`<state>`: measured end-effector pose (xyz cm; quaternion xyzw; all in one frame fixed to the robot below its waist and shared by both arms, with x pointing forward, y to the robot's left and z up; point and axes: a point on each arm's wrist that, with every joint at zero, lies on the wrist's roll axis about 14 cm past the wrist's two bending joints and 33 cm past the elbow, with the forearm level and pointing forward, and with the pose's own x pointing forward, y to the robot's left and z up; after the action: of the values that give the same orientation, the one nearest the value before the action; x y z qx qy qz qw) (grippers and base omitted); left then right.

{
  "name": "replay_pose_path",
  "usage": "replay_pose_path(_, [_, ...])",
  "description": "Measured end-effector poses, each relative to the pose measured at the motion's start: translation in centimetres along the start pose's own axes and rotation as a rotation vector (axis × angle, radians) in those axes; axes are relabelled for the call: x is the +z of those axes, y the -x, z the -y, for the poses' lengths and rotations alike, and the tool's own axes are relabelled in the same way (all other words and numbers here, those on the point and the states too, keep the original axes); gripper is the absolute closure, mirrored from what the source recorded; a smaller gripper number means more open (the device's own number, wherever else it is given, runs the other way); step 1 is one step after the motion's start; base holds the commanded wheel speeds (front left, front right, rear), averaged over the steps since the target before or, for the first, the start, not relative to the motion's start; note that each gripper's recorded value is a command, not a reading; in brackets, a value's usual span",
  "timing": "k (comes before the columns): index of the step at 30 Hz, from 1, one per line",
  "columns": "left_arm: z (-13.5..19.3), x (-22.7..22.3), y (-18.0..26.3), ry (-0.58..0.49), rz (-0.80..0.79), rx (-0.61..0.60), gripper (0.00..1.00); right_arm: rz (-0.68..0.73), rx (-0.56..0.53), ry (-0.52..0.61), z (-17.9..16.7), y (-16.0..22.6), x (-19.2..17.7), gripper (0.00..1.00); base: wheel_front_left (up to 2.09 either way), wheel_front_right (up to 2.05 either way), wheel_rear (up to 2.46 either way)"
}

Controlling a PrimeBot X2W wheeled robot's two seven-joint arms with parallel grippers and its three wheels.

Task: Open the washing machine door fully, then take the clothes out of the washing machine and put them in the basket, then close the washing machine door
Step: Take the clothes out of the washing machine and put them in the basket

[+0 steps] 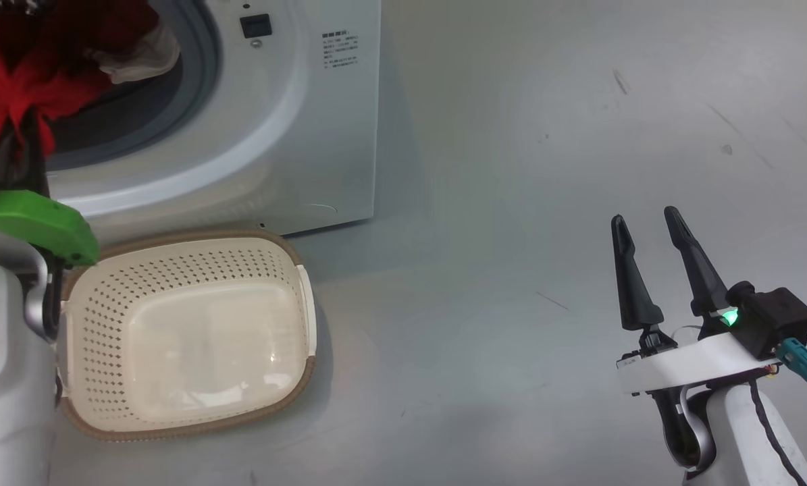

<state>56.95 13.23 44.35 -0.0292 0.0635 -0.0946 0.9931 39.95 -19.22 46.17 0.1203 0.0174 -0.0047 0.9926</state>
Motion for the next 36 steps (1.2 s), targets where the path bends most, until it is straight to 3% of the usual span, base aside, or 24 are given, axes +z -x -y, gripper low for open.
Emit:
replay_pose_path(19, [0.2, 3.1, 6.7, -0.005, 0.101, -0.006, 1.00, 0.040, 0.076, -0.018, -2.6, 1.5, 1.5, 0.00, 0.00, 0.00, 0.00])
replay_pose_path(30, [0.7, 5.0, 8.2, 0.007, 0.176, -0.013, 1.00, 0.042, 0.089, -0.017, -3.0, 1.8, 1.6, 0.00, 0.00, 0.00, 0.00])
replay_pose_path(36, [1.0, 8.8, 8.6, 0.002, 0.297, -0.023, 1.00, 0.048, 0.094, -0.018, -3.2, 1.8, 1.7, 0.00, 0.00, 0.00, 0.00])
